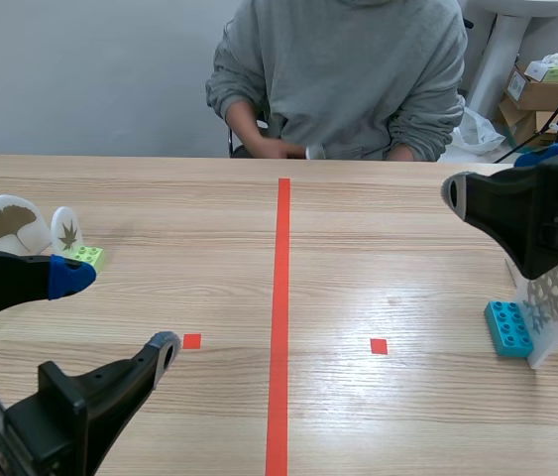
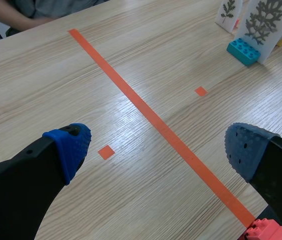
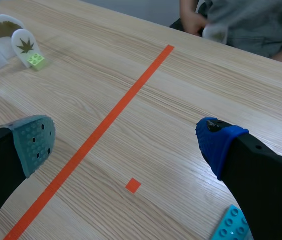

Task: Do the leaf sorting experiment

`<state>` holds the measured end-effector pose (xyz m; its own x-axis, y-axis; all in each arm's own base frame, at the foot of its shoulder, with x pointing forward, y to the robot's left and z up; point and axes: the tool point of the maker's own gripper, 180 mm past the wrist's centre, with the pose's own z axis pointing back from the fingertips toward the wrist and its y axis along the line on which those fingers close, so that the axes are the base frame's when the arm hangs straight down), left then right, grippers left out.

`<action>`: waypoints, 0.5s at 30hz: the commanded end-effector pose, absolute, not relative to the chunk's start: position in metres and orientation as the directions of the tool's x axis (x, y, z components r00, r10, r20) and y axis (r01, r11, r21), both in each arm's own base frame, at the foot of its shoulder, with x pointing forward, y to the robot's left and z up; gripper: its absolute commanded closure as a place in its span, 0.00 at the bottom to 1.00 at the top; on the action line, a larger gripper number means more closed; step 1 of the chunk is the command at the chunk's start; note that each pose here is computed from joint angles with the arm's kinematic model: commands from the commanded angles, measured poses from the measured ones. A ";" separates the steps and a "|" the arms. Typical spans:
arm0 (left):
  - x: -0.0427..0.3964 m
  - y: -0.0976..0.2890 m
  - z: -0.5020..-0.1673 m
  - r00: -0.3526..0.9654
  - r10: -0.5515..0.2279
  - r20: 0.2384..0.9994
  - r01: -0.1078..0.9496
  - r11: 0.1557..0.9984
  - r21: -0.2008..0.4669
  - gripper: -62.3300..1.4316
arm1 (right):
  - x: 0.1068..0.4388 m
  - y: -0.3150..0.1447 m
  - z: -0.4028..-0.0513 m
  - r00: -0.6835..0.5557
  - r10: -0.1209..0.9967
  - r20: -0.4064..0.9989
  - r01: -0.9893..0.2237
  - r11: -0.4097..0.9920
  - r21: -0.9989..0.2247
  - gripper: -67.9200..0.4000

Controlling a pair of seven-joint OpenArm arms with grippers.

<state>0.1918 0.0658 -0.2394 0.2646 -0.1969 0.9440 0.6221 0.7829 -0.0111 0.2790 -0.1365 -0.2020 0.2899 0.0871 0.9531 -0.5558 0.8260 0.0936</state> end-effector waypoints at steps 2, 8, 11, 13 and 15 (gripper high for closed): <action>0.194 0.062 -0.227 0.233 -0.170 0.958 0.623 0.782 -0.013 0.08 | 0.281 -0.129 -0.197 0.267 0.088 0.960 -0.585 0.806 0.089 0.15; 0.194 0.062 -0.227 0.233 -0.169 0.958 0.623 0.782 -0.014 0.08 | 0.275 -0.107 -0.207 0.300 0.105 0.948 -0.636 0.763 0.117 0.15; 0.194 0.062 -0.227 0.233 -0.169 0.958 0.623 0.782 -0.014 0.08 | 0.269 -0.101 -0.220 0.347 0.150 0.926 -0.654 0.746 0.124 0.15; 0.194 0.062 -0.227 0.233 -0.169 0.958 0.623 0.782 -0.014 0.08 | 0.263 -0.100 -0.231 0.389 0.194 0.901 -0.661 0.739 0.126 0.15; 0.195 0.062 -0.227 0.230 -0.167 0.959 0.623 0.782 -0.014 0.08 | 0.258 -0.103 -0.240 0.420 0.228 0.878 -0.663 0.738 0.125 0.15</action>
<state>0.1918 0.0658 -0.2393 0.2643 -0.1966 0.9442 0.6221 0.7829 -0.0111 0.2573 -0.0985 -0.2430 0.4355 0.2163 0.8738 -0.6552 0.7418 0.1429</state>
